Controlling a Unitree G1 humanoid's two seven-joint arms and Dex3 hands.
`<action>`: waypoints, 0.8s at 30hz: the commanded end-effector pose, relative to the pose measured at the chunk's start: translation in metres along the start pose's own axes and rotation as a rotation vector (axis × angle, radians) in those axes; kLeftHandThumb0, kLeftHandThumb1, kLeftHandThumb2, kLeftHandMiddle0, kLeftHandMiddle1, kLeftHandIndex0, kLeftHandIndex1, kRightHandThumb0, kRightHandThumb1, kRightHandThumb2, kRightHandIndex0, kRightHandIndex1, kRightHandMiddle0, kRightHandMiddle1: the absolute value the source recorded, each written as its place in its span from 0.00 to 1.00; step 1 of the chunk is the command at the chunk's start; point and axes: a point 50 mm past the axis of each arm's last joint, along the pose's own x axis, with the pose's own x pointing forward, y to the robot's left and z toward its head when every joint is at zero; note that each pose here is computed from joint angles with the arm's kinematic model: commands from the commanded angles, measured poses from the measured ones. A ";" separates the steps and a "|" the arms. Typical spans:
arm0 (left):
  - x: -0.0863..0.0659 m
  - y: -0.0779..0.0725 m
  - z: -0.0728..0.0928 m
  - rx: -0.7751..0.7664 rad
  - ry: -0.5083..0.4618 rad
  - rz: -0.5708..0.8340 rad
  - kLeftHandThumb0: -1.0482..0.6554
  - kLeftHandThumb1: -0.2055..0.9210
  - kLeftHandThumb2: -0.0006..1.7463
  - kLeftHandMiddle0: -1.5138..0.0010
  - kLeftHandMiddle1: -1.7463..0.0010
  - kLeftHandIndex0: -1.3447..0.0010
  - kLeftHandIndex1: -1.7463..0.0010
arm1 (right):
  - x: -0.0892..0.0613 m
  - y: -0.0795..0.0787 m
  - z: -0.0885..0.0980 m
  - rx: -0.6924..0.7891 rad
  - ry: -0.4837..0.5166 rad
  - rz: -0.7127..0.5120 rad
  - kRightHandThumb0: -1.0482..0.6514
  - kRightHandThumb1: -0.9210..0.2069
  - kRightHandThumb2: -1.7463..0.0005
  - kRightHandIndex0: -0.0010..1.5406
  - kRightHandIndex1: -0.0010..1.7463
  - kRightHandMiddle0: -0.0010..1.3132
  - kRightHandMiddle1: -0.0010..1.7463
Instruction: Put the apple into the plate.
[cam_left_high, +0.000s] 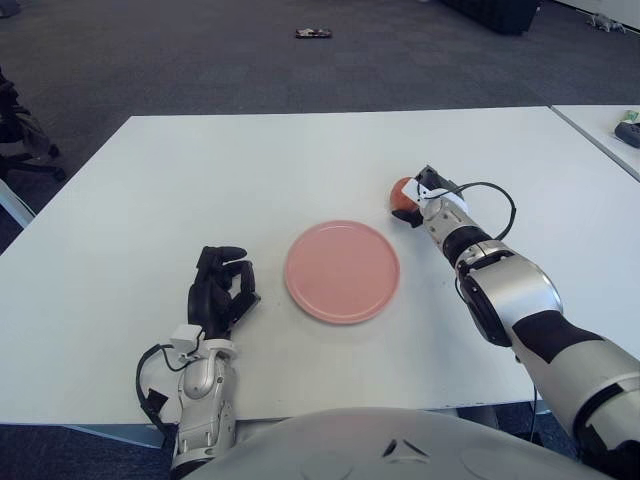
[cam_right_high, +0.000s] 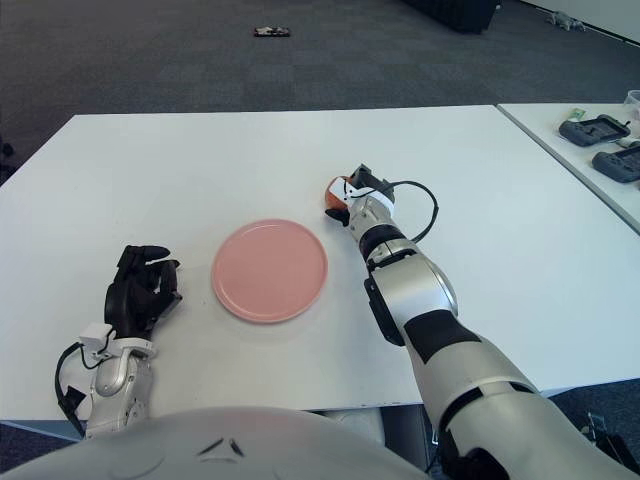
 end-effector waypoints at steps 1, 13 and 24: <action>-0.006 0.005 -0.013 0.006 0.092 0.028 0.39 0.76 0.51 0.37 0.00 0.73 0.00 | -0.001 0.007 -0.008 0.020 0.037 0.031 0.52 0.64 0.21 0.44 0.80 0.49 1.00; -0.005 0.003 -0.011 0.030 0.061 0.005 0.39 0.77 0.51 0.35 0.00 0.74 0.00 | -0.002 0.001 0.011 0.153 0.020 -0.041 0.61 0.85 0.03 0.59 0.96 0.49 1.00; -0.002 0.002 -0.011 0.033 0.069 0.002 0.39 0.78 0.50 0.35 0.00 0.74 0.00 | 0.001 -0.007 0.017 0.534 0.023 0.031 0.61 0.84 0.03 0.58 0.97 0.48 1.00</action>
